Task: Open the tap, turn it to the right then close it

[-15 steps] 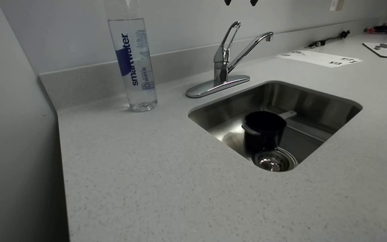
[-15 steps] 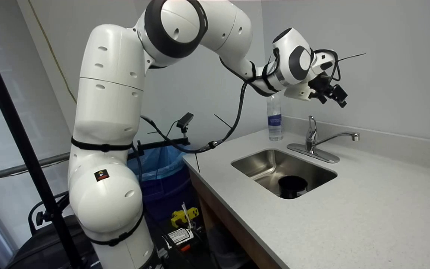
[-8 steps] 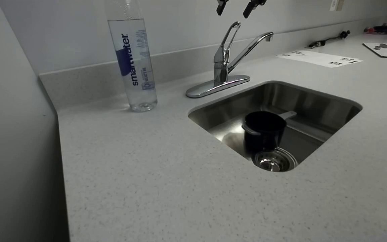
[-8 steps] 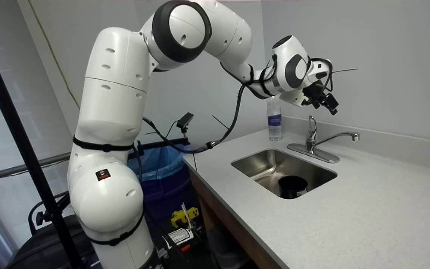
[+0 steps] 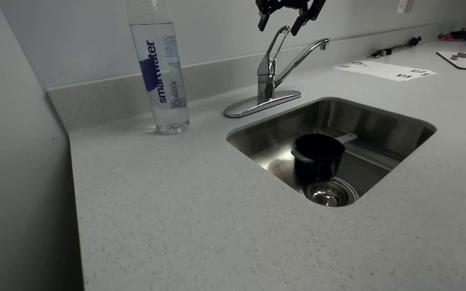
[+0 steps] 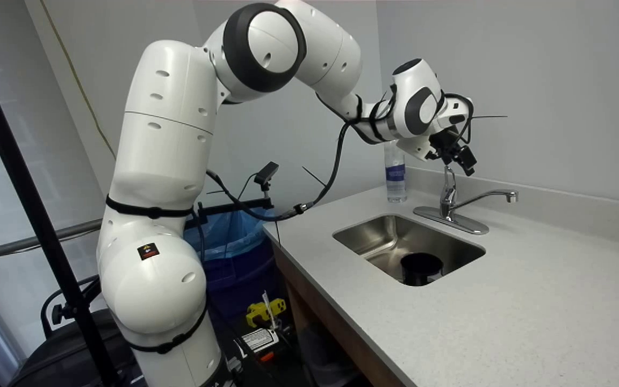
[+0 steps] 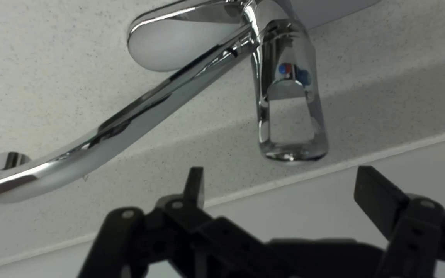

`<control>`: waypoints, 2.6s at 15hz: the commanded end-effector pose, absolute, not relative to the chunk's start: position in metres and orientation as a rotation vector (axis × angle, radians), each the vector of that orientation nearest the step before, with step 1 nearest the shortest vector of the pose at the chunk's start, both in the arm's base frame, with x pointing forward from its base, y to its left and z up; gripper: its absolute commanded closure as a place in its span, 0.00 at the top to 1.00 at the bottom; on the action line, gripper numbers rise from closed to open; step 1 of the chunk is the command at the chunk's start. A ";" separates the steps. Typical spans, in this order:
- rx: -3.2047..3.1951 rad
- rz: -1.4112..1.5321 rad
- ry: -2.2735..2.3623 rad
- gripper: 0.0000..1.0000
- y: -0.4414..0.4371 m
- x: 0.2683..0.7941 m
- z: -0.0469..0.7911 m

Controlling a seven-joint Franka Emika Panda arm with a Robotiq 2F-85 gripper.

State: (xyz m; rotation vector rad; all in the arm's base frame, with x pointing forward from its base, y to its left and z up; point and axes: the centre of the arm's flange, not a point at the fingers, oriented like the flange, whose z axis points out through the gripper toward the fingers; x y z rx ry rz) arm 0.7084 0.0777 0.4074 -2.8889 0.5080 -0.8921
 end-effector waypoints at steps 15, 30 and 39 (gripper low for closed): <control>-2.902 -0.630 0.488 1.00 0.084 0.661 0.400; -2.868 -0.873 0.598 1.00 0.047 0.695 0.425; -2.901 -0.791 0.579 1.00 0.050 0.682 0.408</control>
